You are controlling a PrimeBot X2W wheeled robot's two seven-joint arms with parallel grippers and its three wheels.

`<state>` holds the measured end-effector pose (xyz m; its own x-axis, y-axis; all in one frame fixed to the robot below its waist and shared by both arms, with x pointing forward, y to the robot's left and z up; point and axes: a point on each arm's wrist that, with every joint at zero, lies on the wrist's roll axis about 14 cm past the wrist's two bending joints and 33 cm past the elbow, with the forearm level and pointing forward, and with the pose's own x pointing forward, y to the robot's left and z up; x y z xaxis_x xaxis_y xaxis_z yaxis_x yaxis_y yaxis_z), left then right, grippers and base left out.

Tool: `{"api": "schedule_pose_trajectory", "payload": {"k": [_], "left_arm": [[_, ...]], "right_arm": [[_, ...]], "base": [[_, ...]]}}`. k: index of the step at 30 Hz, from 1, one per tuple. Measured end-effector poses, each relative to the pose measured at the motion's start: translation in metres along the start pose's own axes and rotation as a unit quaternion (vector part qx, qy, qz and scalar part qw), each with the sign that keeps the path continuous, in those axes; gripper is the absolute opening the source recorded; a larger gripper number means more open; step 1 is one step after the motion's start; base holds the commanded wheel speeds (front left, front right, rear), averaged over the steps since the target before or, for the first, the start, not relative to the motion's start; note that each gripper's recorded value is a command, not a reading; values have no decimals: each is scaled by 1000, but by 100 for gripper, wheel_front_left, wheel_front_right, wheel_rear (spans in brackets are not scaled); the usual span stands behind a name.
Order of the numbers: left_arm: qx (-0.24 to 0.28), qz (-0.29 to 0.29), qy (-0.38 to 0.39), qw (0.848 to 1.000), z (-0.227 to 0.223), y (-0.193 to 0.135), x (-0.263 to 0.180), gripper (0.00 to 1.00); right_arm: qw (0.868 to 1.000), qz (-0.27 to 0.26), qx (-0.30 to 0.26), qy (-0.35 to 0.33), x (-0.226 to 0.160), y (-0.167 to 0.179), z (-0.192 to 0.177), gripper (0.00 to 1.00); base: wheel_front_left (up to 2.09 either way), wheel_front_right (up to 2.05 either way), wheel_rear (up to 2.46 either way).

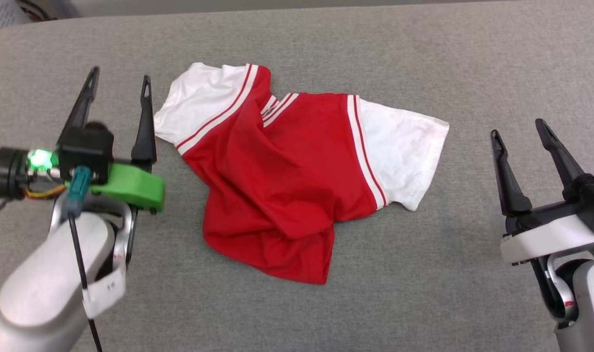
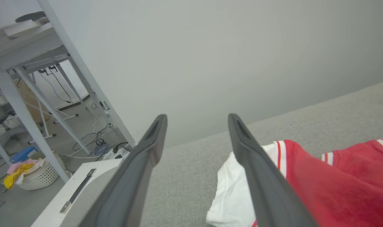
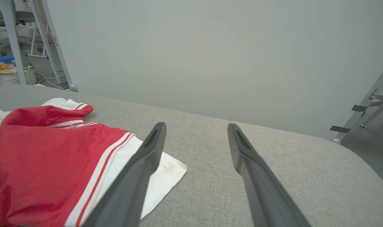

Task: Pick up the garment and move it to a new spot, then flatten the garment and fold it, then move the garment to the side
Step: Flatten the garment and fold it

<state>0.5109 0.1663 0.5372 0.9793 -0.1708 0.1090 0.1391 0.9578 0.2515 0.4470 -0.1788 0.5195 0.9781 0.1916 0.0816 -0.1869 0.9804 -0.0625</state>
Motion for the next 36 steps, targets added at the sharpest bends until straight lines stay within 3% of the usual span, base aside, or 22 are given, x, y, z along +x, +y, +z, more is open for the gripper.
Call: {"api": "schedule_pose_trajectory", "payload": {"k": [8, 12, 17, 20, 23, 28, 36], "left_arm": [[-14, 98, 23, 995, -11, 24, -75, 100], [-18, 134, 28, 990, -13, 32, -99, 100], [-23, 155, 34, 987, -14, 30, -120, 100], [-24, 158, 37, 986, -16, 29, -126, 100], [-26, 161, 35, 986, -16, 28, -128, 100], [-27, 162, 39, 986, -20, 26, -128, 100], [-29, 173, 56, 983, -33, 28, -127, 100]], "right_arm": [[1000, 13, 0, -8, 0, 9, 12, 100], [999, 30, -26, -2, 7, 8, 20, 100], [992, 88, -60, 73, 33, 18, 15, 100], [969, 134, -79, 193, 37, 26, -18, 100], [934, 164, -91, 303, 35, 29, -47, 100], [889, 173, -90, 413, 39, 23, -79, 100], [852, 181, -80, 485, 50, 33, -134, 100]], "base": [[0, 0, 0], [0, 0, 0], [0, 0, 0], [0, 0, 0], [0, 0, 0], [0, 0, 0], [0, 0, 0]]}}
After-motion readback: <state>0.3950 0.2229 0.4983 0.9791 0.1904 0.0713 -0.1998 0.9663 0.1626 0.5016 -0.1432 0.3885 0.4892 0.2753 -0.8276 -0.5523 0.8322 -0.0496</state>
